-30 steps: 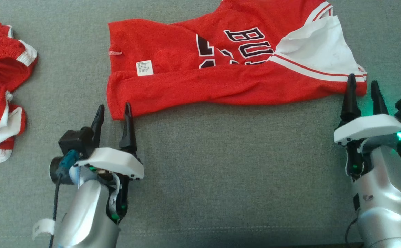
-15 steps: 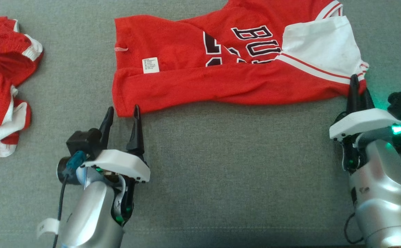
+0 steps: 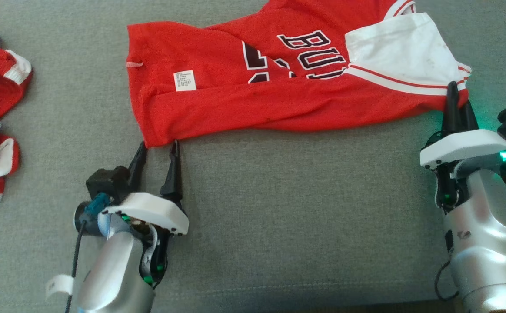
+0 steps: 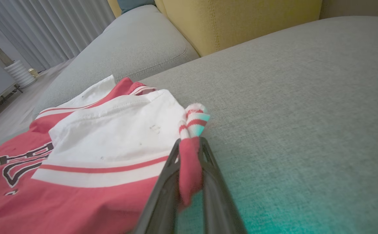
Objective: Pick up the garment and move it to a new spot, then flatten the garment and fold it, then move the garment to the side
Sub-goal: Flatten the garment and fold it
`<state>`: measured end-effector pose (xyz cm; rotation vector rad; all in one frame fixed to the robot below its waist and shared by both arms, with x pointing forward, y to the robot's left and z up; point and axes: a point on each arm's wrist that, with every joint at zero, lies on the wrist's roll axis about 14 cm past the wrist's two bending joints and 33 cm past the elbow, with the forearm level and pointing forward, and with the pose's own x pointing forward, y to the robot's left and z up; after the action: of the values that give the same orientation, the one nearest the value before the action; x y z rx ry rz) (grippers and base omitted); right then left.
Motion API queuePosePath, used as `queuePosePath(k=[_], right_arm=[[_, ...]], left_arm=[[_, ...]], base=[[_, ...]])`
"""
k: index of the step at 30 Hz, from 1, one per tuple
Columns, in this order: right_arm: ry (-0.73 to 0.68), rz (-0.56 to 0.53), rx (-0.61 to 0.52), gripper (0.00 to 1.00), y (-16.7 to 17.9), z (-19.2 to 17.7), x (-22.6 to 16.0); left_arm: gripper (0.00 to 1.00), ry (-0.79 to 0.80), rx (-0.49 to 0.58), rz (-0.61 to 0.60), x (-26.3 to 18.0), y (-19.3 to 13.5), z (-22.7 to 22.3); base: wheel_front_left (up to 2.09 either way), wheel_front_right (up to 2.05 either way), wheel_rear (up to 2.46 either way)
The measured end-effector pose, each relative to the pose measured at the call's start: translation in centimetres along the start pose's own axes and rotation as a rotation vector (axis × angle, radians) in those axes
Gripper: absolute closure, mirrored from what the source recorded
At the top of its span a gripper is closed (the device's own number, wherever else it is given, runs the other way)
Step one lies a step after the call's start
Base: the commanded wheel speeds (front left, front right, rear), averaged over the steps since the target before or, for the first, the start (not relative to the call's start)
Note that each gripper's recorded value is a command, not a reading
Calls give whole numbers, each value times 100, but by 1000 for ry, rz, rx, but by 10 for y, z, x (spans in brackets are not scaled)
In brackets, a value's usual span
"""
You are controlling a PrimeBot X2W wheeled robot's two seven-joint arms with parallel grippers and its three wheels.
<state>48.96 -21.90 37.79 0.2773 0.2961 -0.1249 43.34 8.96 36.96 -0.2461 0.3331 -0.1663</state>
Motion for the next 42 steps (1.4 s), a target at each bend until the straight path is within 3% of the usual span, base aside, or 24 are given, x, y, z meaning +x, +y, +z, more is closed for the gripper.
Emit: queuePosePath(k=[16,17,19,20,33,42], right_arm=[[-23,1,9,100,-3,6,-3],[-22,1,9,100,-2,6,-3],[-20,3,9,100,-2,5,-2],[-19,3,9,100,-1,4,-2],[-71,12,41,100,4,25,-14],[-62,-14,80,100,-9,15,-63]], left_arm=[[0,-13,3,-19,17,-4,4],[5,-13,3,-17,17,-3,4],[81,-13,0,-23,17,-3,4],[100,-13,-1,-26,18,-4,4],[100,-39,-22,-33,0,-3,14],[100,-21,-34,-14,-49,-2,5]], base=[[0,0,0],[0,0,0],[0,0,0],[0,0,0],[0,0,0],[0,0,0]])
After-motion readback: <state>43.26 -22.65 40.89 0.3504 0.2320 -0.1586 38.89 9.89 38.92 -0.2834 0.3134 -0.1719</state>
